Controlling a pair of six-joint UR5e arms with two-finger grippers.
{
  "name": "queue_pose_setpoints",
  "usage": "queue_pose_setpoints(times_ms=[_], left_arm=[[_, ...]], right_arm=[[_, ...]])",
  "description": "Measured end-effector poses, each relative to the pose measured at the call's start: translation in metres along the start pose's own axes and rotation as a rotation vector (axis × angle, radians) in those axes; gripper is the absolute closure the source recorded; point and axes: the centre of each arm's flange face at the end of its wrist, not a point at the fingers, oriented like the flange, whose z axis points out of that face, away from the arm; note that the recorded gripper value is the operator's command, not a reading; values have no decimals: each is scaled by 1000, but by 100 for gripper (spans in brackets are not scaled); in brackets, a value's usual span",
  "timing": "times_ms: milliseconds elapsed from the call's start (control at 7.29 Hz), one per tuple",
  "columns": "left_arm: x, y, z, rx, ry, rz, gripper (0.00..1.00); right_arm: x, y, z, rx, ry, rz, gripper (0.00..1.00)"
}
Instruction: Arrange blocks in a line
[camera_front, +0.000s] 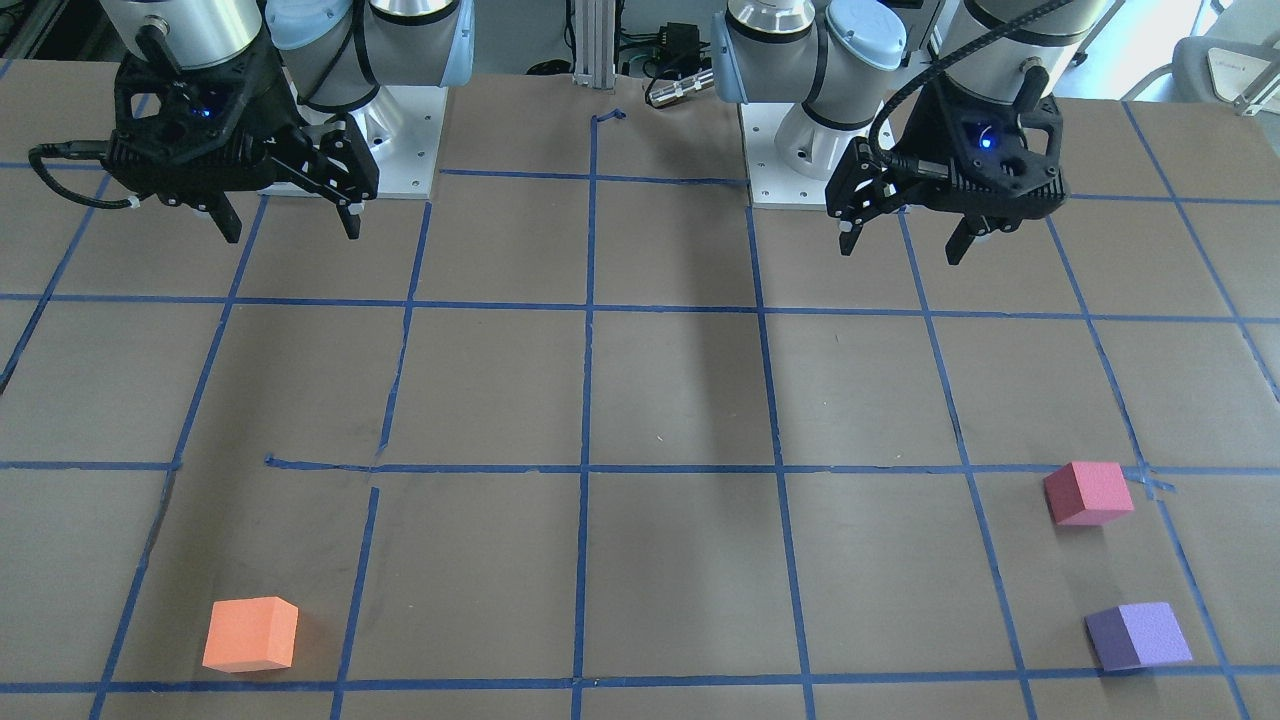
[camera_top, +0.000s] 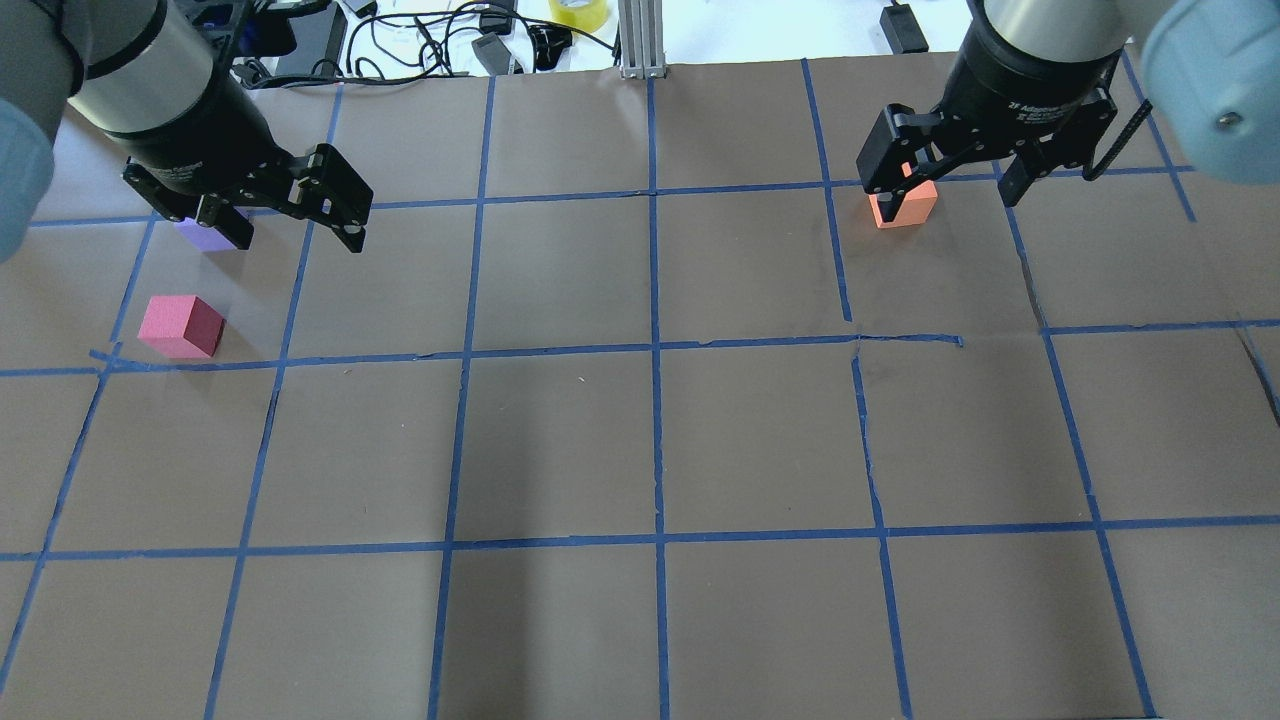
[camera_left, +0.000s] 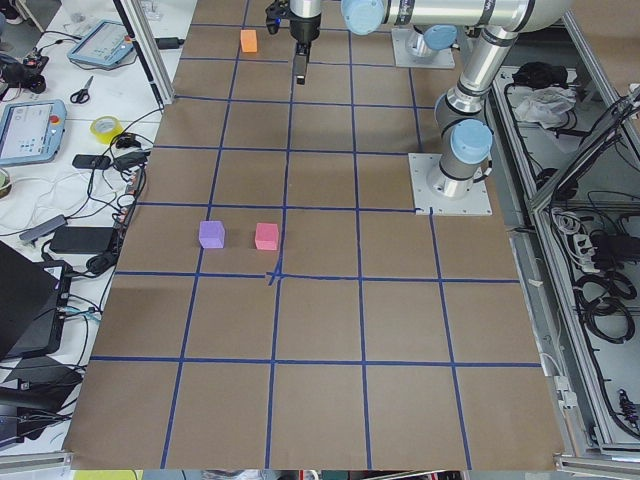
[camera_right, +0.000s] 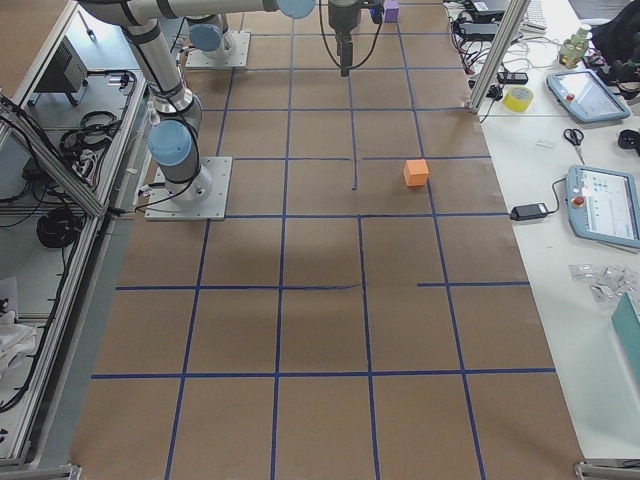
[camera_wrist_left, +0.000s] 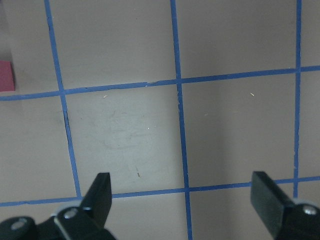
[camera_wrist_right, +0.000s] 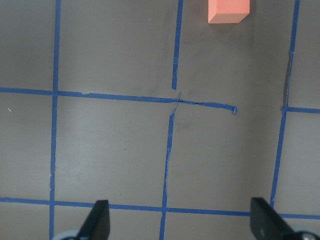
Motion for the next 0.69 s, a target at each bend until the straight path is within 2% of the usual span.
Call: queue_pose_setpoints(times_ms=[411,686], left_arm=[[0,-1,1,-4,0,2,0],[-1,-3,3,-6,0,1,0]], right_arm=[[32,-17,21,-42,0,53,0],[47,-35,36,-23,0,74,0]])
